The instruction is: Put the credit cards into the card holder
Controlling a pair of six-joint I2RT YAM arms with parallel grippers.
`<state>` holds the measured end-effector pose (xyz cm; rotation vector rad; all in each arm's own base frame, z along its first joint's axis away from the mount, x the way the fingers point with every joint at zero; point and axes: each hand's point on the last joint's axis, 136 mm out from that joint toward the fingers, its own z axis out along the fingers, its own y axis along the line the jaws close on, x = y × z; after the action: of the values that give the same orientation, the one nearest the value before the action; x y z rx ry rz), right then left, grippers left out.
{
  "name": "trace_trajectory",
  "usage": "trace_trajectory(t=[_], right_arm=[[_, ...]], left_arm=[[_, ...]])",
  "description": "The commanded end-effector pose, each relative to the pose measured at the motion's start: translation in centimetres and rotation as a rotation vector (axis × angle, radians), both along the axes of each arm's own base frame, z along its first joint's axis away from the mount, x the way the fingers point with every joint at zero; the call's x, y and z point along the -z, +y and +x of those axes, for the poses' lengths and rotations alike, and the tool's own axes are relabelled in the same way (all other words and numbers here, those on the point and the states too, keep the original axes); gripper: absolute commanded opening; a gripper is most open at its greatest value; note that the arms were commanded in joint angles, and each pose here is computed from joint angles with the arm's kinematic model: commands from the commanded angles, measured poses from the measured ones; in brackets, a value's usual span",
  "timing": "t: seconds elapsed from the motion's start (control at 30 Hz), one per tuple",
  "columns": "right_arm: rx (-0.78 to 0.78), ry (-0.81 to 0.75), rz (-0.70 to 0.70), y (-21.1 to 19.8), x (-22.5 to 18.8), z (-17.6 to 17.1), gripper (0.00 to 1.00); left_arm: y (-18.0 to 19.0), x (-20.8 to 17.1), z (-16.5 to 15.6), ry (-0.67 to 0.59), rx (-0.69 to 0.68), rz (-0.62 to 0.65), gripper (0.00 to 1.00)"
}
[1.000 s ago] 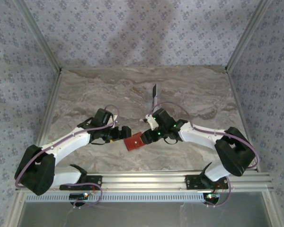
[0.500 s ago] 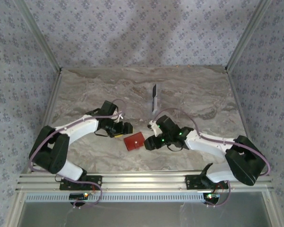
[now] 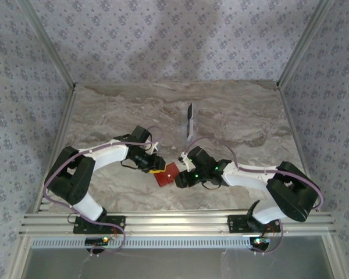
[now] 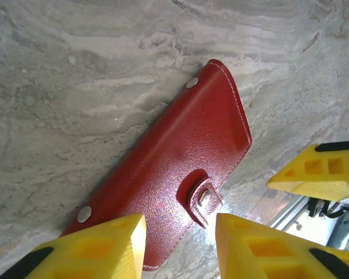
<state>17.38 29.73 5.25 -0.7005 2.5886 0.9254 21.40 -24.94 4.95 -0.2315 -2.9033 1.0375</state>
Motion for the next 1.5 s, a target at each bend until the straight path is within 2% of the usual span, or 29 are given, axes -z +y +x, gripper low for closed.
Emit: trace_trajectory(t=[0.0,0.07,0.27,0.37,0.43,0.6,0.67,0.73,0.87,1.1,1.2,1.47], right_arm=[[0.043,0.012,-0.002,0.1,-0.1,0.4,0.42],[0.083,0.037,-0.012,-0.1,0.1,0.7,0.41],[0.232,0.159,0.034,0.1,0.4,1.0,0.52],[0.266,0.16,0.033,0.0,0.6,1.3,0.55],[0.285,0.163,0.019,-0.2,0.9,1.7,0.55],[0.323,0.169,0.038,0.0,1.6,2.1,0.55],[0.335,0.167,0.039,-0.1,1.8,2.2,0.56],[0.342,0.161,0.048,-0.1,1.7,2.5,0.56],[0.341,0.147,0.048,-0.2,2.0,2.8,0.54],[0.335,0.143,0.08,0.2,1.8,3.6,0.49],[0.331,0.133,0.089,0.3,1.2,3.8,0.47],[0.31,0.097,0.127,1.4,-0.2,4.8,0.44]], left_arm=[[0.5,-0.5,-1.8,0.048,0.016,-0.014,0.34],[0.8,-0.5,-2.5,0.064,0.009,-0.021,0.35],[1.1,-0.3,-4.0,0.114,-0.023,-0.033,0.37],[1.7,-0.1,-3.8,0.087,-0.06,0.01,0.39],[2.2,-0.8,-2.6,0.028,-0.095,0.039,0.44],[3.4,-2.6,2.5,-0.211,-0.129,0.171,0.55],[3.4,-2.3,4.1,-0.254,-0.15,0.191,0.57],[2.1,-1.7,4.6,-0.245,-0.134,0.147,0.57],[0.5,-0.1,3.8,-0.194,-0.081,0.104,0.53],[1.2,1.5,1.0,-0.118,-0.062,0.101,0.45],[1.1,1.3,-0.3,-0.076,-0.075,0.062,0.41],[0.9,0.4,-3.3,-0.016,-0.065,-0.008,0.39]])
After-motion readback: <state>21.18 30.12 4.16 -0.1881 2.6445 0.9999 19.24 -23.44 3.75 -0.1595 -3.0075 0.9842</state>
